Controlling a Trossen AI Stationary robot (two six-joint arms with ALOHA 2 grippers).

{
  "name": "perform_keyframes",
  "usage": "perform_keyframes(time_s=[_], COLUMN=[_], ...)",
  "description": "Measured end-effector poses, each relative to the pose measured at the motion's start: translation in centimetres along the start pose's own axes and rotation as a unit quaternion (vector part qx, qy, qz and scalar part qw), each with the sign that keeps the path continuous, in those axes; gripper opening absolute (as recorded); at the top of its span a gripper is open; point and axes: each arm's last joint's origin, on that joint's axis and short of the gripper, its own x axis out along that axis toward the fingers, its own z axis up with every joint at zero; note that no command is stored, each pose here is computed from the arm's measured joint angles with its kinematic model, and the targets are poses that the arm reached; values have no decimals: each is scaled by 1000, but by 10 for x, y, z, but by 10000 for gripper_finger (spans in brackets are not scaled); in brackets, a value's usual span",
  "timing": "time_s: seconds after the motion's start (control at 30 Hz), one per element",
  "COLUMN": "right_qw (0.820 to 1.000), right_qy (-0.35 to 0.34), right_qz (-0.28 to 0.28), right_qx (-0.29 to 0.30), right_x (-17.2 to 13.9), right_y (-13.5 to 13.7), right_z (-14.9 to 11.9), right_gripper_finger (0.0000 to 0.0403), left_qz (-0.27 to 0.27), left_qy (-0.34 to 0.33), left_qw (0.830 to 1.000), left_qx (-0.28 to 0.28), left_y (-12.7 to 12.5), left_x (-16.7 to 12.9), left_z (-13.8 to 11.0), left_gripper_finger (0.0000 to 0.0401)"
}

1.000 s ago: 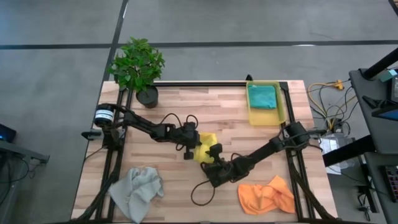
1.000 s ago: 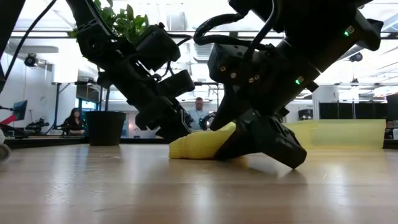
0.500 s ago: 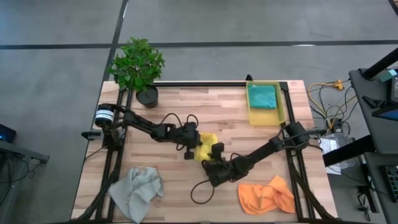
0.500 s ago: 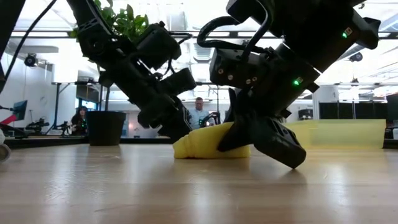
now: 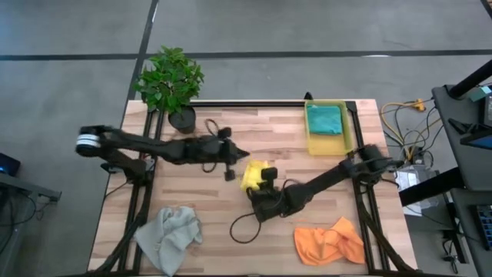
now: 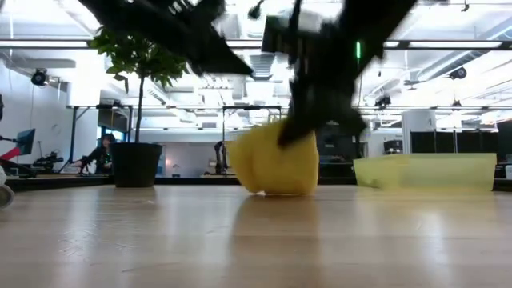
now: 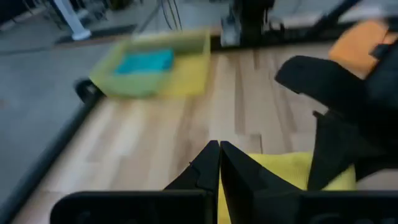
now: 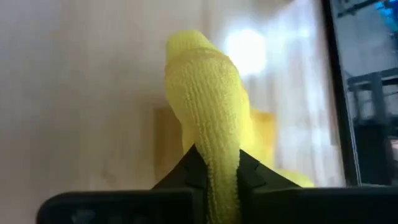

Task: Fold microfiber towels
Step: Put the yellow microfiber towel into the yellow bin

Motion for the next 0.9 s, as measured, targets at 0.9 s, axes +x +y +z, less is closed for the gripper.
perform_keyframes(time_s=[0.9], right_qw=[961], right_qy=[-14], right_qz=[129], right_qx=[246], right_x=[-122], right_y=[-244], right_z=[-82], right_gripper_finger=[18], left_qz=[-45], left_qy=[-70], left_qw=[990], left_qx=[-114], left_y=[12], left_x=[-114], left_z=[34], left_gripper_finger=[0])
